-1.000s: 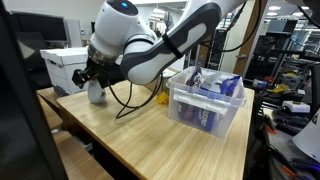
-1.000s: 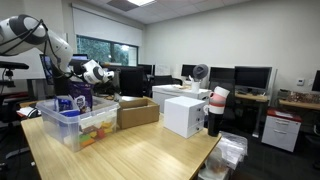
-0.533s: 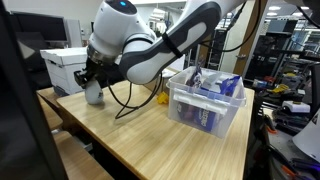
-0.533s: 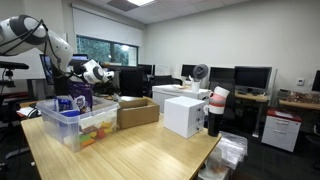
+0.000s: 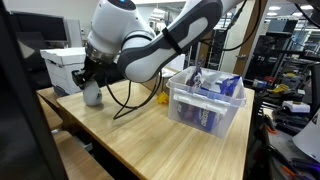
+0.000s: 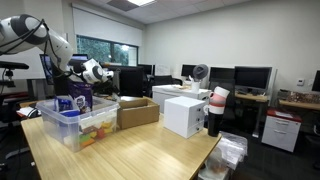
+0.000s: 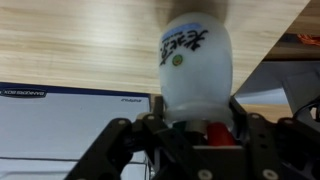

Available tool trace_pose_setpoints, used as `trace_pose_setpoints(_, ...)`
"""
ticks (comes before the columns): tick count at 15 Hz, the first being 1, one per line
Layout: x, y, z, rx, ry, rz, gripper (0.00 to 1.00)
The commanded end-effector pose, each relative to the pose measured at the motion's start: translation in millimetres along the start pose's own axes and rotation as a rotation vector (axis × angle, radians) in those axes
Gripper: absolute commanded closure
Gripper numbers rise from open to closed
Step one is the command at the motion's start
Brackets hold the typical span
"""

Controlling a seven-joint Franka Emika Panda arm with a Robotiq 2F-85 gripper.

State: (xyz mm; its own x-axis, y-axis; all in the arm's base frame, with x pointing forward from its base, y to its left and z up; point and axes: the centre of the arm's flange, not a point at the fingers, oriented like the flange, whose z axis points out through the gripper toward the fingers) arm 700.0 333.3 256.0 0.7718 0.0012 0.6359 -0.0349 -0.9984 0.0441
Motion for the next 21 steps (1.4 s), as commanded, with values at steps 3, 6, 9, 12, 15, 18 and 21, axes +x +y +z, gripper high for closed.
trace_pose_setpoints(3, -1.7, 19.3, -39.0, 0.02, -0.023, 0.013, 0.65)
trace_pose_setpoints(6, -0.9, 24.6, -52.8, 0.016, -0.025, 0.021, 0.65)
trace_pose_setpoints(9, 2.1, 28.9, -66.5, 0.008, -0.033, 0.029, 0.65)
trace_pose_setpoints(12, 6.4, 31.3, -83.0, 0.004, -0.029, 0.028, 0.65)
trace_pose_setpoints(15, 13.5, 33.4, -103.5, 0.0, -0.02, 0.017, 0.65)
trace_pose_setpoints(18, 15.8, 39.6, -126.0, -0.007, -0.01, 0.011, 0.65)
trace_pose_setpoints(21, 7.0, 42.9, -143.6, 0.008, -0.008, 0.01, 0.65)
